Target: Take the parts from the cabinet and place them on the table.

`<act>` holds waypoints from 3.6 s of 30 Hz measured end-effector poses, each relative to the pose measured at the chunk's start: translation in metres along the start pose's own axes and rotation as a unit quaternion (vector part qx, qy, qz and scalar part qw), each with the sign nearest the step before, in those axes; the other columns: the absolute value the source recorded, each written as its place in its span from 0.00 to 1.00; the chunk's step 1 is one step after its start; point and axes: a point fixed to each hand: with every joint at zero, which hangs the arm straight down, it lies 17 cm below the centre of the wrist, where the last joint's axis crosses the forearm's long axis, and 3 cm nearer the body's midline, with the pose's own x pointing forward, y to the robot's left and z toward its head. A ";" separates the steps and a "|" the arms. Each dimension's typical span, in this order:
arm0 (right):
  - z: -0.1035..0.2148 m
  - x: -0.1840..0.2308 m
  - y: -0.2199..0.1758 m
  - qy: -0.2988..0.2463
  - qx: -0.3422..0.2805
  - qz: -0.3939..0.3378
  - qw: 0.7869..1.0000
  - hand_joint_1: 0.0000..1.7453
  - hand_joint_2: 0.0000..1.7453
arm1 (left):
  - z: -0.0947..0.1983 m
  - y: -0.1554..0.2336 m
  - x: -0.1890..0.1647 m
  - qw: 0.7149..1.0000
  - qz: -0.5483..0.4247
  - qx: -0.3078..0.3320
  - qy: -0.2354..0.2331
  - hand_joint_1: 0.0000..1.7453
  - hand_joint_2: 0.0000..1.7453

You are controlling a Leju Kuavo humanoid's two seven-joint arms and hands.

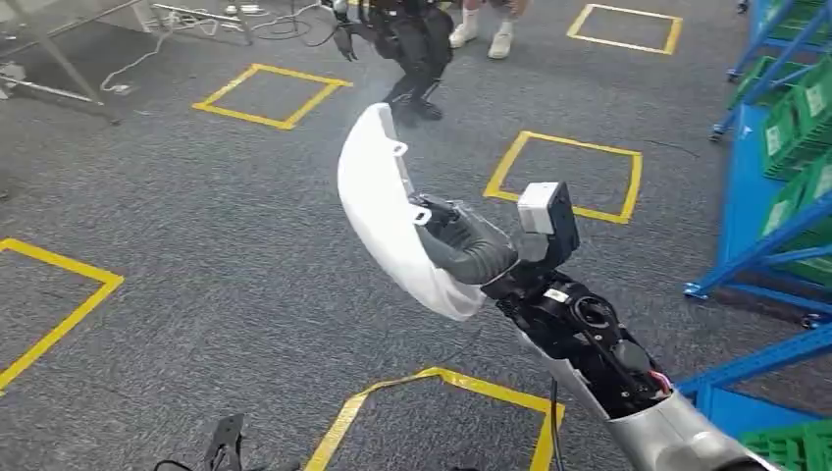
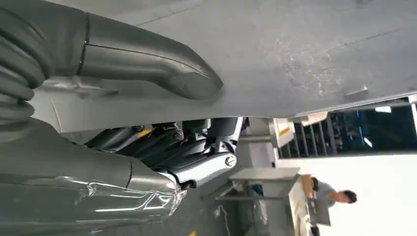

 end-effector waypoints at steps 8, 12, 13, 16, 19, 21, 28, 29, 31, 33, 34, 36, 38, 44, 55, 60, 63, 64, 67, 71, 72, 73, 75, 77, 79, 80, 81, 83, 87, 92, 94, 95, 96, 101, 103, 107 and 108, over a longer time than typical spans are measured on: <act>-0.001 0.001 0.001 -0.002 0.001 0.000 1.000 1.00 1.00 | 0.001 -0.001 -0.004 1.000 0.000 -0.001 0.003 0.00 1.00; -0.002 0.002 0.002 -0.004 0.003 -0.001 1.000 1.00 1.00 | 0.000 0.000 0.001 1.000 0.000 0.000 -0.001 0.00 1.00; -0.002 0.002 0.002 -0.003 0.002 -0.002 1.000 1.00 1.00 | 0.000 0.000 0.001 1.000 0.000 0.000 0.000 0.00 1.00; -0.001 0.001 0.002 -0.002 0.002 -0.002 1.000 1.00 1.00 | 0.000 0.001 -0.002 1.000 0.000 0.000 0.001 0.00 1.00; -0.002 0.002 0.002 -0.003 0.002 -0.001 1.000 1.00 1.00 | 0.000 0.001 0.001 1.000 0.000 0.001 -0.001 0.00 1.00; -0.002 0.002 0.002 -0.003 0.002 -0.001 1.000 1.00 1.00 | 0.000 0.001 0.002 1.000 0.000 0.000 -0.001 0.00 1.00; -0.001 0.001 0.004 0.000 0.007 -0.008 1.000 1.00 1.00 | 0.000 0.001 0.002 1.000 0.000 0.001 -0.001 0.00 1.00; 0.000 0.000 0.008 0.004 0.018 -0.019 1.000 1.00 1.00 | 0.000 0.001 0.001 1.000 0.002 0.001 0.000 0.00 1.00; -0.002 -0.001 0.019 0.007 0.035 -0.033 0.999 1.00 1.00 | 0.000 0.000 -0.002 1.000 0.004 0.000 0.002 0.00 1.00; -0.007 -0.001 0.028 0.002 0.041 -0.038 0.998 1.00 1.00 | 0.001 -0.002 -0.002 1.000 0.005 -0.001 0.001 0.00 1.00; -0.010 0.001 0.031 -0.001 0.045 -0.039 0.998 1.00 1.00 | 0.001 -0.003 -0.002 1.000 0.006 -0.002 0.001 0.00 1.00; -0.012 0.001 0.034 -0.001 0.049 -0.040 0.998 1.00 1.00 | 0.001 -0.006 -0.002 1.000 0.006 -0.004 0.001 0.00 1.00; -0.014 -0.001 0.038 -0.001 0.051 -0.042 0.998 1.00 1.00 | 0.002 -0.005 -0.006 1.000 0.006 -0.003 0.004 0.00 1.00; -0.018 -0.003 0.048 0.000 0.059 -0.048 0.997 1.00 1.00 | 0.002 -0.005 -0.005 1.000 0.006 -0.003 0.003 0.00 1.00; -0.018 -0.007 0.056 0.005 0.068 -0.051 0.996 1.00 1.00 | 0.001 -0.003 -0.003 1.000 0.000 -0.002 0.002 0.00 1.00; -0.015 -0.011 0.057 0.010 0.067 -0.053 0.996 1.00 1.00 | 0.001 -0.003 -0.002 1.000 0.000 -0.002 0.001 0.00 1.00; -0.014 -0.013 0.058 0.012 0.070 -0.052 0.996 1.00 1.00 | 0.001 -0.004 -0.002 1.000 0.000 -0.002 0.001 0.00 1.00; -0.015 -0.013 0.059 0.012 0.071 -0.052 0.996 1.00 1.00 | 0.001 -0.004 -0.001 1.000 0.001 -0.002 0.001 0.00 1.00; -0.014 -0.014 0.059 0.014 0.072 -0.051 0.996 1.00 1.00 | 0.001 -0.005 -0.001 1.000 0.001 -0.003 0.001 0.00 1.00; -0.017 -0.013 0.062 0.012 0.077 -0.052 0.996 1.00 1.00 | 0.001 -0.003 -0.004 1.000 0.000 -0.001 0.003 0.00 1.00; -0.017 -0.012 0.063 0.010 0.079 -0.053 0.995 1.00 1.00 | 0.001 -0.003 -0.003 1.000 0.001 -0.001 0.002 0.00 1.00; -0.017 -0.012 0.063 0.011 0.080 -0.054 0.995 1.00 1.00 | 0.001 -0.003 -0.001 1.000 0.002 -0.001 0.001 0.00 1.00; -0.015 -0.015 0.062 0.015 0.078 -0.055 0.995 1.00 1.00 | 0.001 -0.003 -0.002 1.000 0.003 -0.001 0.002 0.00 1.00; -0.015 -0.016 0.062 0.016 0.078 -0.055 0.995 1.00 1.00 | 0.001 -0.002 -0.004 1.000 0.004 0.000 0.004 0.00 1.00; -0.015 -0.016 0.063 0.015 0.078 -0.056 0.995 1.00 1.00 | 0.001 0.000 -0.004 1.000 0.004 0.001 0.004 0.00 1.00; -0.016 -0.015 0.063 0.015 0.079 -0.056 0.995 1.00 1.00 | 0.001 -0.001 -0.003 1.000 0.004 0.001 0.004 0.00 1.00; -0.016 -0.015 0.063 0.014 0.080 -0.055 0.995 1.00 1.00 | 0.001 -0.002 -0.001 1.000 0.005 0.000 0.002 0.00 1.00; -0.016 -0.015 0.064 0.015 0.081 -0.056 0.995 1.00 1.00 | 0.001 -0.002 -0.002 1.000 0.005 0.000 0.003 0.00 1.00; -0.016 -0.015 0.066 0.015 0.084 -0.057 0.995 1.00 1.00 | 0.001 -0.001 -0.003 1.000 0.007 0.001 0.003 0.00 1.00; -0.014 -0.021 0.066 0.022 0.082 -0.058 0.995 1.00 1.00 | 0.001 -0.002 -0.005 1.000 0.008 0.001 0.004 0.00 1.00; -0.014 -0.021 0.067 0.022 0.084 -0.058 0.994 1.00 1.00 | 0.001 -0.002 -0.005 1.000 0.008 0.000 0.004 0.00 1.00; -0.014 -0.021 0.067 0.022 0.085 -0.058 0.994 1.00 1.00 | 0.001 -0.002 -0.005 1.000 0.008 0.000 0.004 0.00 1.00; -0.013 -0.022 0.068 0.023 0.086 -0.059 0.994 1.00 1.00 | 0.002 -0.004 -0.005 1.000 0.008 -0.001 0.004 0.00 1.00; -0.015 -0.022 0.071 0.023 0.089 -0.060 0.994 1.00 1.00 | 0.002 -0.001 -0.009 1.000 0.007 0.001 0.007 0.00 1.00; -0.015 -0.021 0.073 0.022 0.093 -0.061 0.994 1.00 1.00 | 0.002 -0.003 -0.006 1.000 0.008 0.000 0.005 0.00 1.00; -0.013 -0.024 0.072 0.026 0.091 -0.062 0.994 1.00 1.00 | 0.002 -0.003 -0.007 1.000 0.008 0.000 0.007 0.00 1.00; -0.013 -0.024 0.072 0.026 0.091 -0.062 0.994 1.00 1.00 | 0.002 -0.003 -0.007 1.000 0.008 0.000 0.007 0.00 1.00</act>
